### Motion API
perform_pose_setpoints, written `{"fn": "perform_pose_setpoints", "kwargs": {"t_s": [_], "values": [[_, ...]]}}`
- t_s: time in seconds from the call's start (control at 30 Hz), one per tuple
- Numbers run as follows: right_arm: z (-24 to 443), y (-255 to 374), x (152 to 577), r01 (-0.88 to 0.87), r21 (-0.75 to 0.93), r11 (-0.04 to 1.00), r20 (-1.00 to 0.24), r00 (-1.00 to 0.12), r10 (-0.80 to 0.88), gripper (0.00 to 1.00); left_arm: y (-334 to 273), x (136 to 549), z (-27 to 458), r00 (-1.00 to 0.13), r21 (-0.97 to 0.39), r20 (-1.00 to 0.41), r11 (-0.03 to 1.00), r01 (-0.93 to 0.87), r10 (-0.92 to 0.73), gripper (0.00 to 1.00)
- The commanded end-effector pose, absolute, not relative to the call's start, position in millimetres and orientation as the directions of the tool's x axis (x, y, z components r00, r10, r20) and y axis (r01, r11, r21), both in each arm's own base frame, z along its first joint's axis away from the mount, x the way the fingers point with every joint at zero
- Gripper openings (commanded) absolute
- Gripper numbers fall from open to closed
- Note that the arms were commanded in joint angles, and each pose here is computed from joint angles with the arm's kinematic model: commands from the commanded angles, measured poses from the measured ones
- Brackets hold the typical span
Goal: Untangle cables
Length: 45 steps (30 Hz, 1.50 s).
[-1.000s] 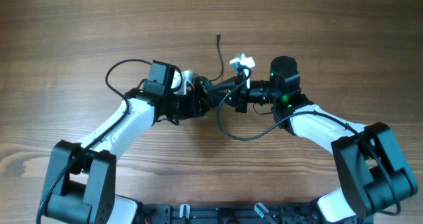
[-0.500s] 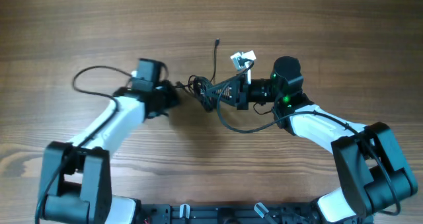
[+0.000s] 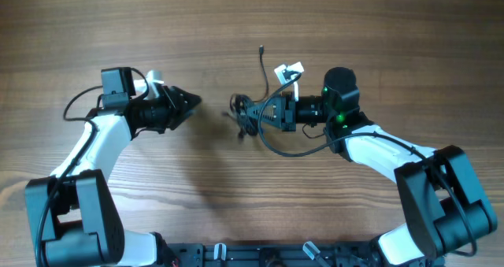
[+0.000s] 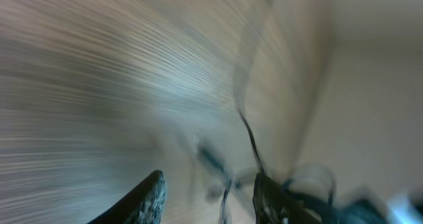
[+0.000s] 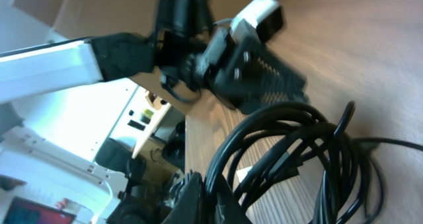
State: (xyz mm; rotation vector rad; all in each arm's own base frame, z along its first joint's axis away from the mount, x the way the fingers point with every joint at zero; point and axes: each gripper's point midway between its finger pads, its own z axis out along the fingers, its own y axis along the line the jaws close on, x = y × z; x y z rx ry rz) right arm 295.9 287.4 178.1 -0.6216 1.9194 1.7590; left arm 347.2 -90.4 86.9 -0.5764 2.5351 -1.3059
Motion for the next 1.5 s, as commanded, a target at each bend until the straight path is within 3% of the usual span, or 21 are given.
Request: {"fn": "perform_pose_setpoints", "kwargs": {"t_s": [0.0,0.07,0.2,0.4,0.53,0.63,0.73,0.8,0.87,0.9,0.97,1.0,1.07,1.13,1.27,1.4,1.47], "values": [[188,287,295,-0.595,0.802,0.050,-0.595,-0.803,-0.018,0.04,-133,326,115,-0.949,-0.868,-0.288,0.454,0.201,-0.131,0.44],[180,285,296,-0.467,0.881,0.073,-0.467,-0.884,-0.016,0.04,-144,321,115,-0.923,-0.831,-0.381,0.454,0.320,-0.047,0.44],[186,286,297,-0.402,0.914,0.060,-0.402,-0.916,-0.002,0.04,-164,313,113,-0.922,-0.824,-0.386,0.446,0.350,0.012,0.49],[191,286,297,-0.413,0.909,0.051,-0.414,-0.910,0.006,0.04,-196,301,97,-0.976,-0.832,-0.216,0.523,0.188,0.006,0.52],[190,286,297,-0.402,0.914,0.051,-0.403,-0.915,0.006,0.04,-206,320,79,-0.976,-0.760,-0.121,0.649,-0.026,-0.181,0.51],[190,286,298,-0.402,0.914,0.054,-0.403,-0.915,0.012,0.04,-216,323,77,-0.965,-0.743,-0.101,0.663,-0.090,-0.244,0.38],[190,286,303,-0.405,0.912,0.068,-0.408,-0.912,0.034,0.05,-222,322,73,-0.963,-0.714,-0.135,0.697,-0.069,-0.234,0.04],[184,285,307,-0.434,0.896,0.096,-0.440,-0.897,0.049,0.06,-209,323,61,-0.952,-0.650,-0.147,0.752,-0.112,-0.268,0.04],[165,281,318,-0.497,0.846,0.193,-0.517,-0.854,0.065,0.07,-187,320,47,-0.940,-0.565,-0.136,0.804,-0.186,-0.313,0.04],[134,272,330,-0.455,0.825,0.335,-0.508,-0.857,0.088,0.07,-168,319,40,-0.927,-0.500,-0.139,0.833,-0.238,-0.348,0.04],[73,236,348,-0.191,0.769,0.610,-0.389,-0.897,0.209,0.04,-138,316,37,-0.904,-0.418,-0.150,0.855,-0.309,-0.400,0.04],[66,227,351,-0.077,0.782,0.618,-0.312,-0.908,0.281,0.04,-132,316,40,-0.900,-0.414,-0.155,0.854,-0.315,-0.407,0.04],[70,222,356,-0.079,0.792,0.606,-0.317,-0.901,0.296,0.05,-125,321,55,-0.897,-0.430,-0.204,0.859,-0.278,-0.392,0.04],[70,217,359,-0.073,0.790,0.608,-0.318,-0.897,0.306,0.22,-124,326,79,-0.891,-0.450,-0.286,0.870,-0.202,-0.354,0.04],[86,231,351,-0.379,0.727,0.572,-0.523,-0.846,0.104,0.89,-132,325,119,-0.867,-0.405,-0.474,0.912,0.060,-0.154,0.04],[118,255,318,-0.610,0.722,0.326,-0.631,-0.774,-0.051,0.91,-142,319,121,-0.818,-0.273,-0.565,0.912,0.306,0.105,0.04],[123,257,311,-0.614,0.738,0.279,-0.623,-0.779,-0.066,0.88,-151,316,119,-0.774,-0.197,-0.589,0.888,0.415,0.231,0.04]]}}
